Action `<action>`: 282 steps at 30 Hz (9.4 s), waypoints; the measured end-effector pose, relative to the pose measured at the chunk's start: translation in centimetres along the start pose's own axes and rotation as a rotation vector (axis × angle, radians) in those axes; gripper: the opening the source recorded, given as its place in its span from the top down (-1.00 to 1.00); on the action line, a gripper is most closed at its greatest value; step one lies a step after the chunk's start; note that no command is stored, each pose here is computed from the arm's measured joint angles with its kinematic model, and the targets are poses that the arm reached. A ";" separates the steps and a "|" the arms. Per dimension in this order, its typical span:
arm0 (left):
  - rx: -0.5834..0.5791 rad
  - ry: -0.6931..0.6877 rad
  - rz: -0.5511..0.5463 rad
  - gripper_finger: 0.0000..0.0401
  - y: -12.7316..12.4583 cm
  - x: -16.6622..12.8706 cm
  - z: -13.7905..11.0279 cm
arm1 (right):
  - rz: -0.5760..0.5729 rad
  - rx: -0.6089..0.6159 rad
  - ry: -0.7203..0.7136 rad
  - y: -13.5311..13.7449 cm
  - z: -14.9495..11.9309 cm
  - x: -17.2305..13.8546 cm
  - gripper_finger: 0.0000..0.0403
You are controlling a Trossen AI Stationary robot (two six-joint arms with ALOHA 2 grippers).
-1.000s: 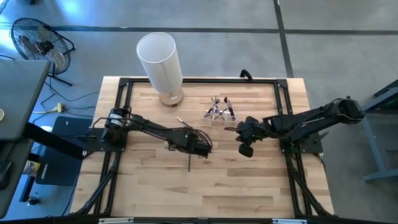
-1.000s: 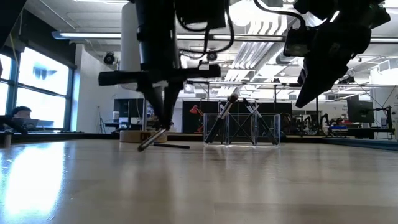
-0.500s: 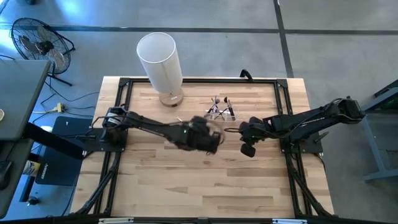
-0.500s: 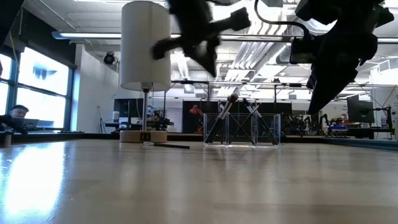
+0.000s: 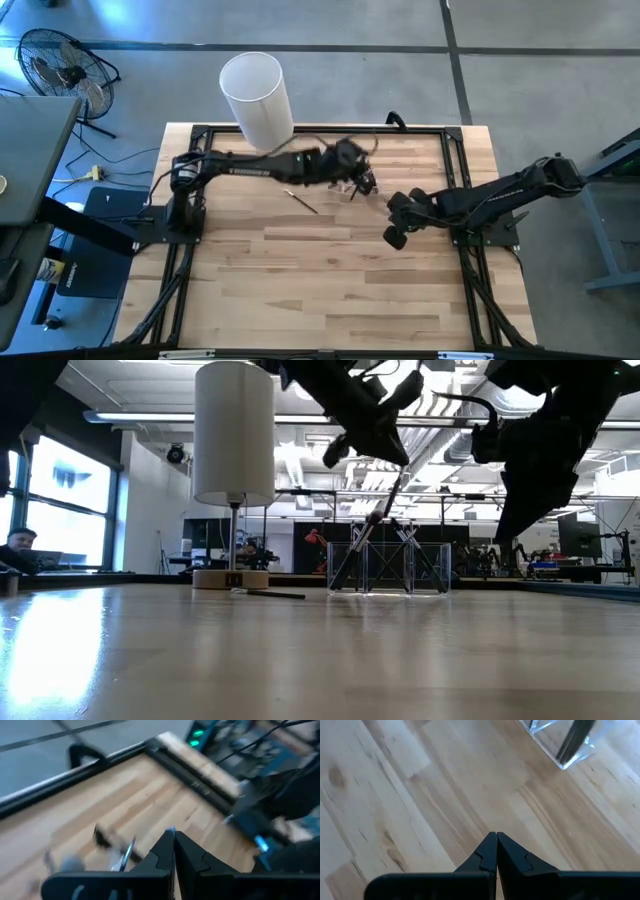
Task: Put items in baskets/containers
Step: Put the black eyeshadow brush into the transparent organizer, then return to Home Position
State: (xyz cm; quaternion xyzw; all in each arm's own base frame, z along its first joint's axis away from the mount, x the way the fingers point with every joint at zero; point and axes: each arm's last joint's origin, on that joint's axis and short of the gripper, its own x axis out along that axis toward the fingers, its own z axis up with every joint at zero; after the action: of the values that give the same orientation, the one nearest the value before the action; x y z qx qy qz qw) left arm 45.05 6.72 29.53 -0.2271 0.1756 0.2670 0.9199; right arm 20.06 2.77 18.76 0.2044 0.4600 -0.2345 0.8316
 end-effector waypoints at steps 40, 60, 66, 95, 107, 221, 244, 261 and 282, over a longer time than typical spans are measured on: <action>0.495 -0.118 -0.694 1.00 8.5 5.8 0.1 | -0.064 0.480 -0.119 -1.0 0.3 -1.2 1.00; 0.508 -0.019 -0.490 0.96 9.1 6.5 -1.1 | -0.062 0.509 -0.132 -0.9 0.3 -1.2 1.00; 0.524 -0.006 -0.419 0.80 9.4 6.6 -1.3 | -0.064 0.513 -0.154 -0.9 0.5 -1.2 1.00; 0.096 0.208 -0.370 0.53 3.0 -5.0 1.5 | 0.010 0.203 -0.115 -0.4 0.7 -1.2 1.00; 0.160 0.671 -0.297 0.99 -2.7 -8.8 -11.3 | 0.099 0.115 -0.203 0.5 1.7 -1.4 1.00; 0.081 0.674 -0.275 1.00 9.4 -22.8 -21.9 | -0.040 -0.104 -0.245 10.8 12.4 3.2 1.00; -0.081 0.252 -0.276 1.00 7.6 -22.2 -19.5 | 0.129 -0.105 -1.126 -9.2 7.5 1.3 1.00; -0.127 0.199 -0.327 1.00 7.0 -22.2 -18.8 | 0.201 -0.172 -1.009 -10.7 7.5 5.4 0.94; -0.116 0.231 -0.345 0.99 7.0 -22.3 -19.0 | 0.247 -0.160 -1.054 -10.4 7.8 3.2 0.41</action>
State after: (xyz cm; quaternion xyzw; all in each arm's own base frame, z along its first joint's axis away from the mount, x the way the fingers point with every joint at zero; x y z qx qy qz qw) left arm 19.50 -6.86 21.31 -0.3356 0.2226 0.0873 0.9111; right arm 20.76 -10.61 18.50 0.0479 -0.0300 -0.1701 0.9838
